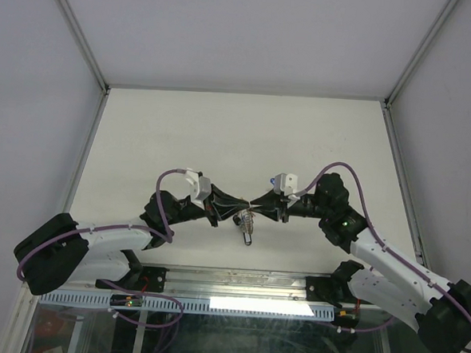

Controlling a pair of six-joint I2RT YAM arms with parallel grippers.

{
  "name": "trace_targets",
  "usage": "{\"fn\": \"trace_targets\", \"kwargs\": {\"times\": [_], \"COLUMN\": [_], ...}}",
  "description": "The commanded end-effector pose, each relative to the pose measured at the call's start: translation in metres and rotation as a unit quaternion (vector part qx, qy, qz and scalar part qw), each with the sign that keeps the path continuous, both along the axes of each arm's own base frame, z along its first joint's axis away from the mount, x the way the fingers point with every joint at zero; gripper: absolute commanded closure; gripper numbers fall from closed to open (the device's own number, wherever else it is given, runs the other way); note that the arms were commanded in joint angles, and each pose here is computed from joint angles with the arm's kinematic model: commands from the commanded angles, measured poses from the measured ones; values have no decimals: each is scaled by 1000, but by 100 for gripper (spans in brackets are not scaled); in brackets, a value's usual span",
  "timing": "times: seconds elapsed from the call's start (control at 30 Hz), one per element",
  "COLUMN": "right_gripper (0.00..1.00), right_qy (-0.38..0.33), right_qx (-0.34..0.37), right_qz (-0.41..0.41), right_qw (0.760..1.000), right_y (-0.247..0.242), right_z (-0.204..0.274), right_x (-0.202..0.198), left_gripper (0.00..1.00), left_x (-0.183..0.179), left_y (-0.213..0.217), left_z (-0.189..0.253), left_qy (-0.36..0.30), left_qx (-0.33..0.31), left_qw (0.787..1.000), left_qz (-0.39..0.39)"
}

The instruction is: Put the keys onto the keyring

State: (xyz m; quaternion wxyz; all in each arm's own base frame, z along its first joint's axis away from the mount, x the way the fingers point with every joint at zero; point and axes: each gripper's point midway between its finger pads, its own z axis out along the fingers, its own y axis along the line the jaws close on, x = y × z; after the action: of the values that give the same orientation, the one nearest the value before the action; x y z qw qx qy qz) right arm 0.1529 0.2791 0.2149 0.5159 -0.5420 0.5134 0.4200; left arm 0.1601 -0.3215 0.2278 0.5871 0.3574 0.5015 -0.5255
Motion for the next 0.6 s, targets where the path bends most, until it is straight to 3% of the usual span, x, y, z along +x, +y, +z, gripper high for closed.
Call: {"fn": "trace_targets", "kwargs": {"times": [0.0,0.27,0.57], "right_gripper": [77,77,90], "right_qy": [-26,-17,-3], "right_qx": [13,6,8], "right_qz": [14,15,28], "right_qw": [999,1000,1000], "right_y": [5,6,10], "right_z": [20,13,17], "right_x": [0,1,-2], "left_gripper": [100,100,100], "left_x": [-3,-3,-3], "left_y": [-4,-4,-4], "left_z": [35,35,35], "left_qy": [-41,-43,-41], "left_qx": [-39,-38,-38], "left_qw": [998,998,998], "left_qz": [-10,-10,-9]}}
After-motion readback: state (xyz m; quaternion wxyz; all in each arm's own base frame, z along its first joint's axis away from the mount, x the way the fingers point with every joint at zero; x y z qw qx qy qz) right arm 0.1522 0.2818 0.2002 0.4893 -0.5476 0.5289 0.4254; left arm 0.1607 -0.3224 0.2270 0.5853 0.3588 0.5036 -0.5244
